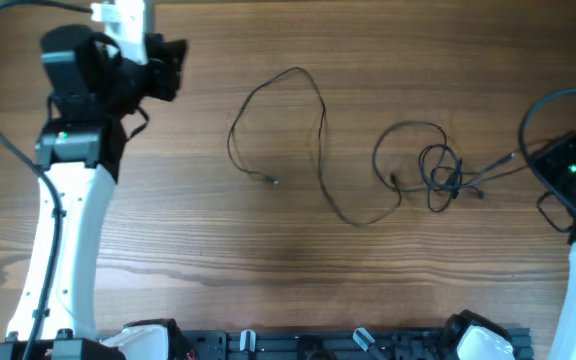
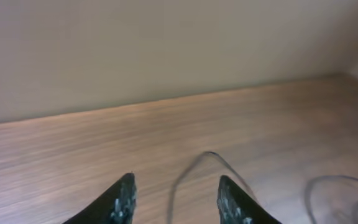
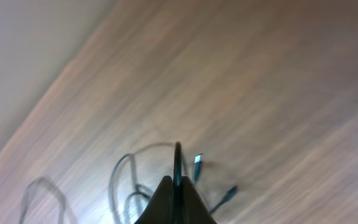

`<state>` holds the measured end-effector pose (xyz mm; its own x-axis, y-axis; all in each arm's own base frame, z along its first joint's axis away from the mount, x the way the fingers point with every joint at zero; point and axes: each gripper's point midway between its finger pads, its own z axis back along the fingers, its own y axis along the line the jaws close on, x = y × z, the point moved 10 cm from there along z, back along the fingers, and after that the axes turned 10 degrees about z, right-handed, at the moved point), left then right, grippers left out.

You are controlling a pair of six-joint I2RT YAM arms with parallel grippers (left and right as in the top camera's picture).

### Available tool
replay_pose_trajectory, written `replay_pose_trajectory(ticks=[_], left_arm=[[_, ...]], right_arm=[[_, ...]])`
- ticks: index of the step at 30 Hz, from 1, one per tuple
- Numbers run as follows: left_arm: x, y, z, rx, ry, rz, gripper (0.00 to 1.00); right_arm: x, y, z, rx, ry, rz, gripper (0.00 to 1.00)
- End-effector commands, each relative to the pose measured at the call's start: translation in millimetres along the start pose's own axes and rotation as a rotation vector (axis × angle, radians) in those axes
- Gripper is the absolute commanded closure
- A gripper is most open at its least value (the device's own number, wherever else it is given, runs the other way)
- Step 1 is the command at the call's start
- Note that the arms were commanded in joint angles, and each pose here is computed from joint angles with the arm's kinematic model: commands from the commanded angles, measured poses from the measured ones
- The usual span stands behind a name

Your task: Untangle cables

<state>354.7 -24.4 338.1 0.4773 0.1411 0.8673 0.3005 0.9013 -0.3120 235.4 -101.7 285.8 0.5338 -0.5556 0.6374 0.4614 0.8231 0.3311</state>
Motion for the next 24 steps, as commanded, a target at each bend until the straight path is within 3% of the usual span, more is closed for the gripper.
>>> replay_pose_trajectory(ticks=[1,7,17,21,24], left_arm=[[2,-36,1,-0.142,0.014,-0.038,0.54],[-7,-70,-6,-0.272,0.056,-0.071,0.54],[-19,-70,-13,-0.270,0.122,-0.052,0.58],[-23,-69,-20,-0.298,0.147,-0.042,0.61],[-29,-74,-24,-0.410,0.188,-0.024,0.61]], right_arm=[[3,47,3,0.275,0.000,0.124,0.95],[-6,121,16,0.660,-0.027,0.275,0.95],[-19,190,56,1.124,-0.039,0.378,0.95],[-24,186,51,1.089,0.017,0.350,0.95],[-30,179,37,0.969,0.043,0.347,0.95]])
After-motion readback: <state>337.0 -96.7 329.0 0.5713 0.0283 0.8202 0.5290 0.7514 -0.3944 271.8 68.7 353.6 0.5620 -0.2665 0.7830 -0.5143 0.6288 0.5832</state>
